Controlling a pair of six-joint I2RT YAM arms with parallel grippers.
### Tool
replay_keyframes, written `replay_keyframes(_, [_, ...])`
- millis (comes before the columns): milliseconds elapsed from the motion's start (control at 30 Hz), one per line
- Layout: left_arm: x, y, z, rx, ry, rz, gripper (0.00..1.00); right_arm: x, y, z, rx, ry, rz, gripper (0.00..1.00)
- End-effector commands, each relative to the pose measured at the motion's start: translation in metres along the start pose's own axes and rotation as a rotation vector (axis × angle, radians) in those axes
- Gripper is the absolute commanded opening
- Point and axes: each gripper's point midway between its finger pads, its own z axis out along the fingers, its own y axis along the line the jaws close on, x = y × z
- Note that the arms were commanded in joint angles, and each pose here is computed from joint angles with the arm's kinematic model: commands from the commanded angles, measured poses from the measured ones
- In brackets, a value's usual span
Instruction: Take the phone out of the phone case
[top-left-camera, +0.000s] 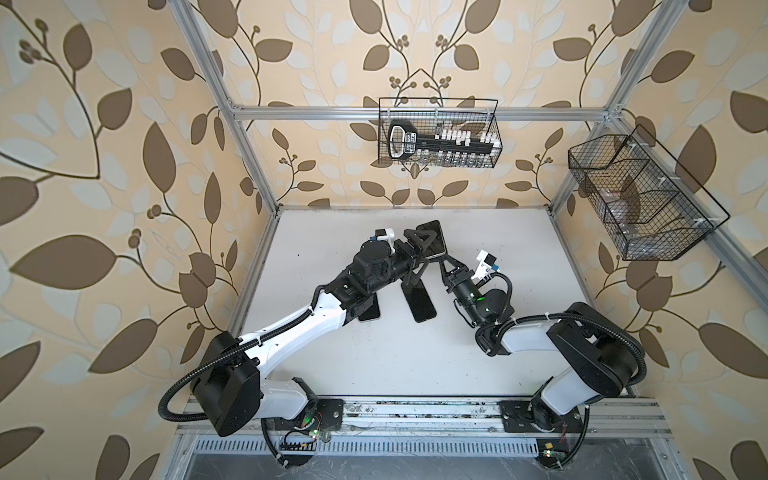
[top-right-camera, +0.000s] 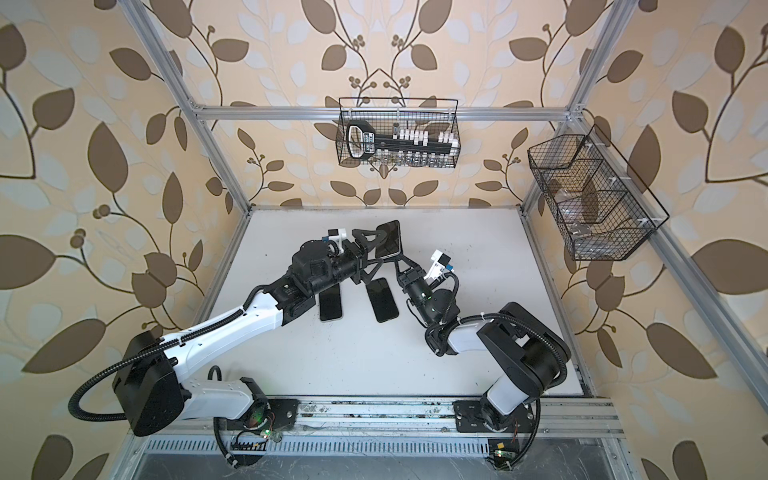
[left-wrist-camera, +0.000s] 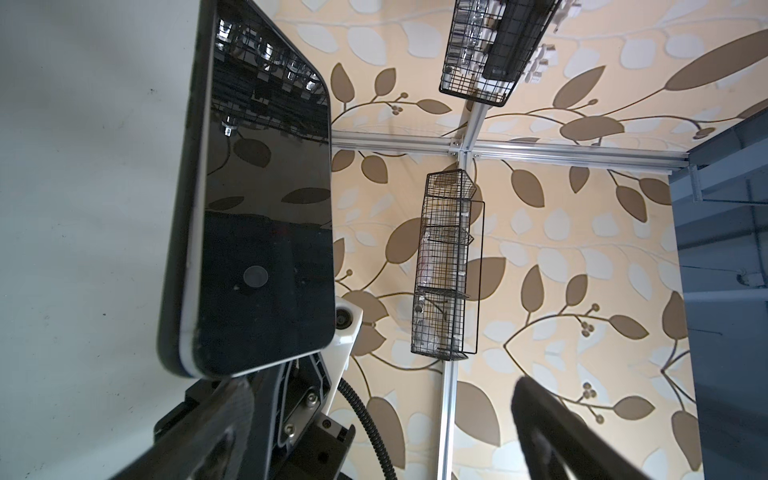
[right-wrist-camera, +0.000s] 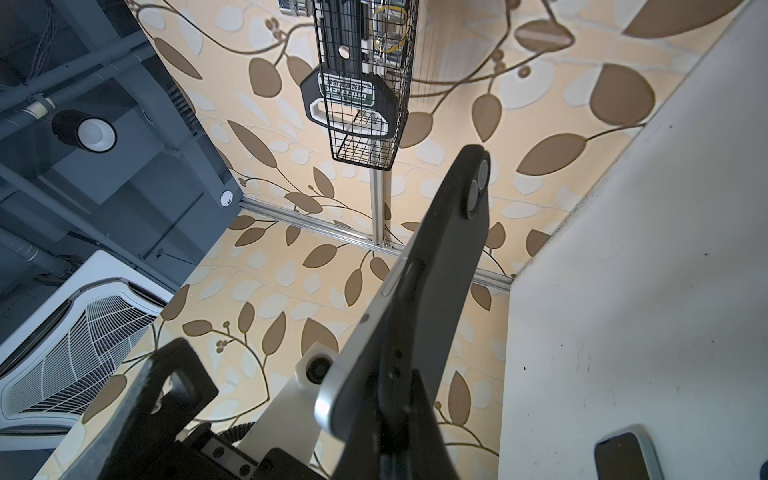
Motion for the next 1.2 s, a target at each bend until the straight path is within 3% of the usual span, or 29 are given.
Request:
replay_keyframes(0, [0.001, -0.01, 0.001, 0.049, -0.01, 0.001, 0.99, -0.008, 0.044, -0.002, -0.154, -0.034, 0.028, 0.01])
replay_keyframes(533, [0.001, 0.003, 0.004, 0.027, -0.025, -0.027, 0.98, -0.007, 0.046, -0.002, -0.159, -0.035, 0.028, 0.01])
replay_keyframes(1167, [-0.006, 0.008, 0.007, 0.037, -0.062, -0.049, 0.76, -0.003, 0.052, -0.004, -0.172, -0.02, 0.012, 0.01])
